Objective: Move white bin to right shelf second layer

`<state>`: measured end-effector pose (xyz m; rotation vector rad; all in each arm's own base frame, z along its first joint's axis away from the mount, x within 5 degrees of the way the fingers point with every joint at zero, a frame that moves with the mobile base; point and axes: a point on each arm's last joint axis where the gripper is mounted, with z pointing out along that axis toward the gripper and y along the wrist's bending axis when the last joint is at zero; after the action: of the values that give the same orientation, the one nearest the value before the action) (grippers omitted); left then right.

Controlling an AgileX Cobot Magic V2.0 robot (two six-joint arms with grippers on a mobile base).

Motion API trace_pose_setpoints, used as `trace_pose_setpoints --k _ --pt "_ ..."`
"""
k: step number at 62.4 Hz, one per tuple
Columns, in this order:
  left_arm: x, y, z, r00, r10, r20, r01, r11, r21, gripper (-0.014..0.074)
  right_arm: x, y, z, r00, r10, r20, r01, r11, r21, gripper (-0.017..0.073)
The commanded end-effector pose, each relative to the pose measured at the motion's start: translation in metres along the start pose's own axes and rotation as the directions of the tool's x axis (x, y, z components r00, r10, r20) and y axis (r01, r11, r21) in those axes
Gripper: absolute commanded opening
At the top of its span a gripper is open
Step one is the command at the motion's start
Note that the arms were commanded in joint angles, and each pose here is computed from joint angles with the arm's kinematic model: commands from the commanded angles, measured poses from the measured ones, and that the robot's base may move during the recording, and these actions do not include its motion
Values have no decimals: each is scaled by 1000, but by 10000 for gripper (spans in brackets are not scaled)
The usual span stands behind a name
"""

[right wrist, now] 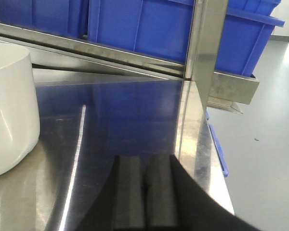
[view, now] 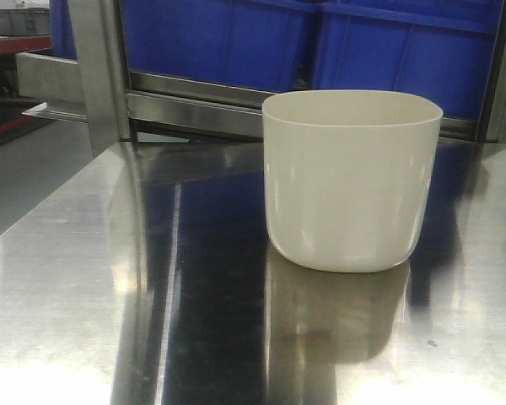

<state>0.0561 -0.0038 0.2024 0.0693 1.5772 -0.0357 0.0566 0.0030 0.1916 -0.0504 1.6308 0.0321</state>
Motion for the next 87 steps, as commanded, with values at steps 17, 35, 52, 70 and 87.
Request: trace_pose_setpoints --k 17,35,52,70,87 --pt "1 0 0 997 -13 71 13 1000 2 85 -9 0 -2 994 -5 110 5 1000 5 53" --pt "1 0 0 997 -13 71 13 1000 2 85 -9 0 -2 994 -5 110 5 1000 5 53" --pt "1 0 0 997 -13 71 13 1000 2 85 -10 0 -2 993 -4 114 4 1000 5 53" --pt "1 0 0 997 -13 71 13 1000 2 85 -10 0 -2 993 -4 115 4 1000 5 53" --pt "1 0 0 997 -13 71 13 1000 2 85 -31 0 -7 989 -4 149 4 1000 5 53"
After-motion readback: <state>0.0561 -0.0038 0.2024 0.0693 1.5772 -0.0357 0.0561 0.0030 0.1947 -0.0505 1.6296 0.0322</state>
